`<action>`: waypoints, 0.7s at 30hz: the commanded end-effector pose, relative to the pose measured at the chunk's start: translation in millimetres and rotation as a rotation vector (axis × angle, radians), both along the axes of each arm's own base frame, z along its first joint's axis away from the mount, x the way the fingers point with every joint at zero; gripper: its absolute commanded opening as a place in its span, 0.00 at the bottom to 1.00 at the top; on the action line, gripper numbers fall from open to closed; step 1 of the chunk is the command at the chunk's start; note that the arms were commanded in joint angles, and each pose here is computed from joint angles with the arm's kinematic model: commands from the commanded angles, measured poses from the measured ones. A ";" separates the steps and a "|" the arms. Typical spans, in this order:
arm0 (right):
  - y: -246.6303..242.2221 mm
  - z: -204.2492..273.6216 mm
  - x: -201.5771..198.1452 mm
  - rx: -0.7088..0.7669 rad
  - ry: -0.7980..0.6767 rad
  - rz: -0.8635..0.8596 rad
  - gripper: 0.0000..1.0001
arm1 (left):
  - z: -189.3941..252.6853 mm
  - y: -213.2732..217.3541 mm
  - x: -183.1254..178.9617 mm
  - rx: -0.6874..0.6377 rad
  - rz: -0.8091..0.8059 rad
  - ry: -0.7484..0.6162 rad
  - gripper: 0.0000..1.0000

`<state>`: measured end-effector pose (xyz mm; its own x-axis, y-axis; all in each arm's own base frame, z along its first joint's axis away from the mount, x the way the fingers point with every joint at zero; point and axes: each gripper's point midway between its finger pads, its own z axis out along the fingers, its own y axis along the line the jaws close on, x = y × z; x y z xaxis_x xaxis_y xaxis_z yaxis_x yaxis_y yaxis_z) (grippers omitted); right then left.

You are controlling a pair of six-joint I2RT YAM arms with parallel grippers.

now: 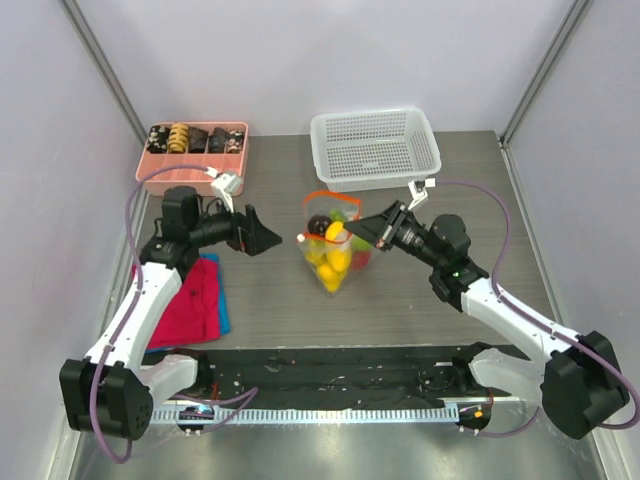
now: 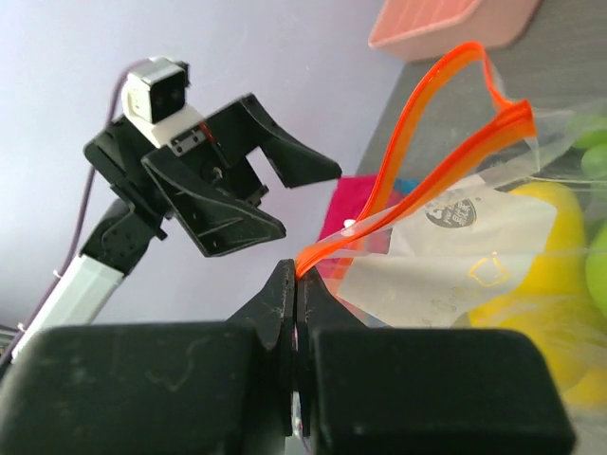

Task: Place the food in the zip-top bag and seal the zipper
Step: Zip the zipper food storage bag at the center of the board.

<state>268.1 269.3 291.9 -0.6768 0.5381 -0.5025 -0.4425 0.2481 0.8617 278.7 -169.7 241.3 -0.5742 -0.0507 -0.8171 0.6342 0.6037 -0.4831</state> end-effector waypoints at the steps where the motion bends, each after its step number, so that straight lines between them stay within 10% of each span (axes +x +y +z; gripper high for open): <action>1: -6.4 -29.1 -19.5 -0.038 -0.037 0.025 0.01 | -1.0 -19.7 1.2 0.054 -0.091 -0.240 0.93; 21: -16.2 -60.6 -41.2 -0.128 -0.057 0.061 0.01 | -51.4 -83.3 -10.8 0.170 -0.296 -0.382 0.86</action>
<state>230.8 254.0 223.8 -0.7067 0.4397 -0.5542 -0.4440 0.3342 0.8313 253.0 -237.1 166.2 -0.3241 0.2286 -0.9180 0.8525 0.4912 -0.1787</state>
